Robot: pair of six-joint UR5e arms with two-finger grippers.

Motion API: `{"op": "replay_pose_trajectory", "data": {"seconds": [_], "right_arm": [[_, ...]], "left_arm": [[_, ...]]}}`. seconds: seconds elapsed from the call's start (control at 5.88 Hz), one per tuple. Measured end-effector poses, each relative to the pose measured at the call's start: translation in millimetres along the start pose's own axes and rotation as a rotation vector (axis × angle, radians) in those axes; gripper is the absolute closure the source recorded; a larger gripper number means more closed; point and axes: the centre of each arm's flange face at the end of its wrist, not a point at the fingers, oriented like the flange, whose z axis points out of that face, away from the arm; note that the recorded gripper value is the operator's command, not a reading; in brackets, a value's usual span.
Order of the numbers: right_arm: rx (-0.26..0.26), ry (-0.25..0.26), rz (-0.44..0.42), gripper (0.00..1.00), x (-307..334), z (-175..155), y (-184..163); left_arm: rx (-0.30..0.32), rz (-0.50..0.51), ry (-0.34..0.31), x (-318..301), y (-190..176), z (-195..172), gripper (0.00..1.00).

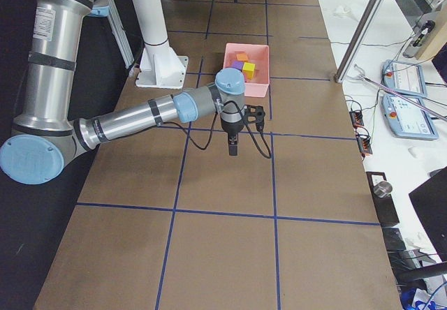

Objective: Place blocks into pink bin with both arms

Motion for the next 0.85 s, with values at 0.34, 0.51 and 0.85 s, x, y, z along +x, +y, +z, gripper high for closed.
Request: {"op": "replay_pose_trajectory", "data": {"seconds": [0.34, 0.51, 0.85], "right_arm": [[-0.009, -0.008, -0.049, 0.0, 56.5, 0.3, 22.0], [-0.014, -0.004, -0.064, 0.0, 72.1, 1.2, 34.9], [-0.029, 0.003, -0.082, 0.0, 84.3, 5.8, 48.3]], "left_arm": [[-0.034, 0.042, -0.05, -137.7, 59.5, -22.3, 0.0], [-0.067, 0.017, -0.071, -195.9, 82.6, -29.3, 0.0], [-0.134, -0.102, -0.063, -244.6, 104.2, -38.4, 0.0]]}}
